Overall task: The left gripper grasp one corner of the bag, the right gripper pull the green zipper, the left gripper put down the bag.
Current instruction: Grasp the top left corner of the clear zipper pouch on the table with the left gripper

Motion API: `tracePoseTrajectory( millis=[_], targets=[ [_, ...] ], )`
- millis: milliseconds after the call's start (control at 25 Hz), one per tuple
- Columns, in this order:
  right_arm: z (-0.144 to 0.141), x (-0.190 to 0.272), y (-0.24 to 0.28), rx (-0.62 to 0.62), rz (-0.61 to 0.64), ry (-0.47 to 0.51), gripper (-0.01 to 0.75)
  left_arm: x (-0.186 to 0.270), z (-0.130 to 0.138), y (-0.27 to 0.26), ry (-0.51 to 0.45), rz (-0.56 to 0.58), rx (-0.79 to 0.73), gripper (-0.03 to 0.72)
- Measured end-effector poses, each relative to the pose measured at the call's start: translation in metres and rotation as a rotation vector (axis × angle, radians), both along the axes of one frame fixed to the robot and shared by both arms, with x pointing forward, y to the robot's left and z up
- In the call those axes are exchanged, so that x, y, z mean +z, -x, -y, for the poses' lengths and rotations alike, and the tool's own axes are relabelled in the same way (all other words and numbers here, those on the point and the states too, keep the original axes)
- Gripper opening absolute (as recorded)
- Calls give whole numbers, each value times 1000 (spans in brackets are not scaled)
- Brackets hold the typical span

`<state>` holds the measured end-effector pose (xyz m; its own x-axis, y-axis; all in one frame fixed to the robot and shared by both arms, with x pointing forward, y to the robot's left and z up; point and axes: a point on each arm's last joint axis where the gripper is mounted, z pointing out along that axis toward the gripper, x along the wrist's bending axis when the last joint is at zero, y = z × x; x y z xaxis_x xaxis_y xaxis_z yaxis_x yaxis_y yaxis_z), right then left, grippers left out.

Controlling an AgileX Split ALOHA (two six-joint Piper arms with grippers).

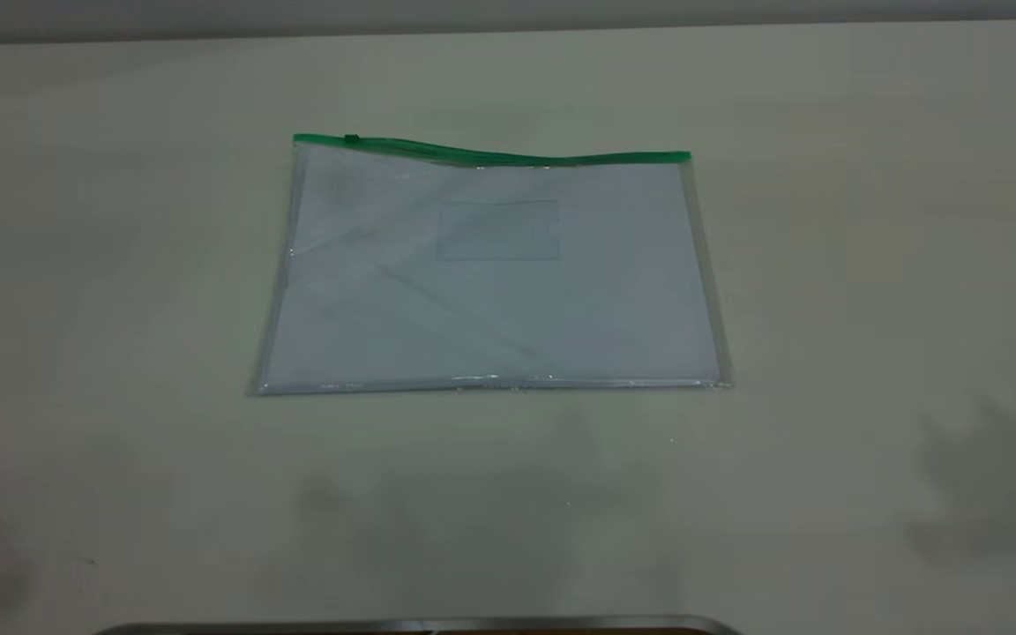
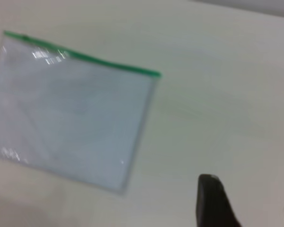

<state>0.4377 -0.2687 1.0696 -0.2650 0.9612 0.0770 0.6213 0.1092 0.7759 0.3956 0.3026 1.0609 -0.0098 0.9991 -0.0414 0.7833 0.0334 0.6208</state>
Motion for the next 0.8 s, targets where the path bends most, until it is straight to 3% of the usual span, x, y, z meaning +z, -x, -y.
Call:
tracePoseTrajectory(
  millis=[160,480,800],
  targets=[
    [-11,-16,-62,73,-68,-27,502,-23,-3,-64,-9,-102,-8,533],
    [-59,-73,-162,308,-231,-112,512,-96,-5,-181,17,-315,-36,534],
    [-127,-128,-208,500,-292,-143,514,-169,6,-262,118,-365,-160,534]
  ],
)
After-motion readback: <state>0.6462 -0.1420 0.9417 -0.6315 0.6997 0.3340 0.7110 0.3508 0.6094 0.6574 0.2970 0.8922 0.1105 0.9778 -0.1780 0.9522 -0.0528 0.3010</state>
